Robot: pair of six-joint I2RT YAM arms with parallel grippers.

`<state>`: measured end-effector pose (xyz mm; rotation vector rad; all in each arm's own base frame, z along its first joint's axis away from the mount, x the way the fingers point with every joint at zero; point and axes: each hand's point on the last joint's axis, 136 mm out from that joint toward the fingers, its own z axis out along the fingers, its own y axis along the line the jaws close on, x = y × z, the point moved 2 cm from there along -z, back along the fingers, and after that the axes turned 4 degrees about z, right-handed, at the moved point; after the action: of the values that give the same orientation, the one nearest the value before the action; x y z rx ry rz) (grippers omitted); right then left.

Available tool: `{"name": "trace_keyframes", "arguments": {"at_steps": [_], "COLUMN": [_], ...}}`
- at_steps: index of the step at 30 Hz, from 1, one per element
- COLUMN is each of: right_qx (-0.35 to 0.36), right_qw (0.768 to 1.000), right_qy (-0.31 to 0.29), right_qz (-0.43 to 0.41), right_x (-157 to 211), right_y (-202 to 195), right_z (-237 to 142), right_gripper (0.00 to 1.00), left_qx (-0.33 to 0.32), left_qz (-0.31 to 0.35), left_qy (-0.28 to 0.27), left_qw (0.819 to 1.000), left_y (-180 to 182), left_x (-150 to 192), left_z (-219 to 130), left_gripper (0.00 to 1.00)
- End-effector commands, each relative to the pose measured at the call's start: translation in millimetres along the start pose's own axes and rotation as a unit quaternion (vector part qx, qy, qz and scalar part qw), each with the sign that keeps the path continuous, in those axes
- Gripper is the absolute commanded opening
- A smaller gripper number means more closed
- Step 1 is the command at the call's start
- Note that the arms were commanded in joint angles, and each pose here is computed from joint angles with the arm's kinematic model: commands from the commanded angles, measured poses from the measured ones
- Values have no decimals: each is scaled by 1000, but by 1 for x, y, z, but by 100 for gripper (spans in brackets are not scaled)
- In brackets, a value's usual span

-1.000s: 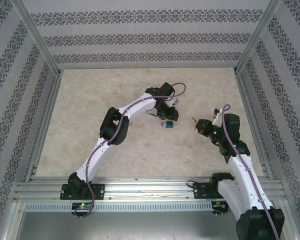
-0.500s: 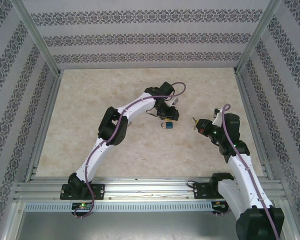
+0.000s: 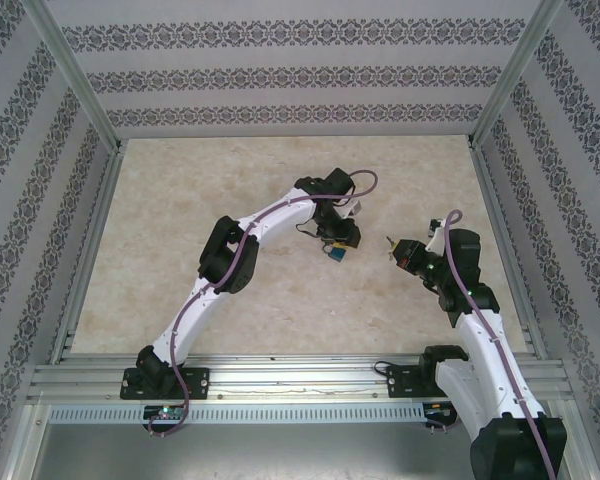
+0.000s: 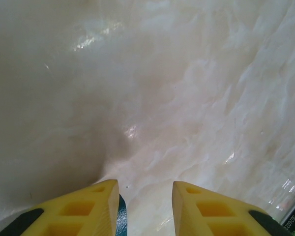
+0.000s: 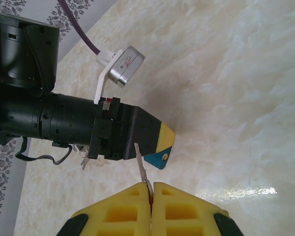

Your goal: Unlock with the key

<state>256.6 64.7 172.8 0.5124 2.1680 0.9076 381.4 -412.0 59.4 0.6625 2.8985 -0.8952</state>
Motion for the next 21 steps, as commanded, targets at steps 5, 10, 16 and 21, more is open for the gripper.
{"name": "trace_keyframes", "arguments": {"at_steps": [5,10,16,21], "right_qx": [-5,-6,-7,-7], "right_qw": [1000,1000,1000,1000], "right_qy": [-10,-10,-13,-14], "right_qz": [5,9,12,13], "right_x": [-1,-1,0,0], "right_y": [-1,-2,-2,-3], "right_z": [-2,-1,-3,-4], "right_gripper": [0,0,0,0], "left_qx": [-37,-24,-17,-28], "left_qz": [15,14,18,8], "left_qy": [25,27,31,22], "left_qw": [999,999,999,999], "left_y": [-5,-10,-20,-18], "left_x": [18,23,26,24], "left_z": [-20,-23,-24,-26], "left_gripper": [32,32,32,33]}}
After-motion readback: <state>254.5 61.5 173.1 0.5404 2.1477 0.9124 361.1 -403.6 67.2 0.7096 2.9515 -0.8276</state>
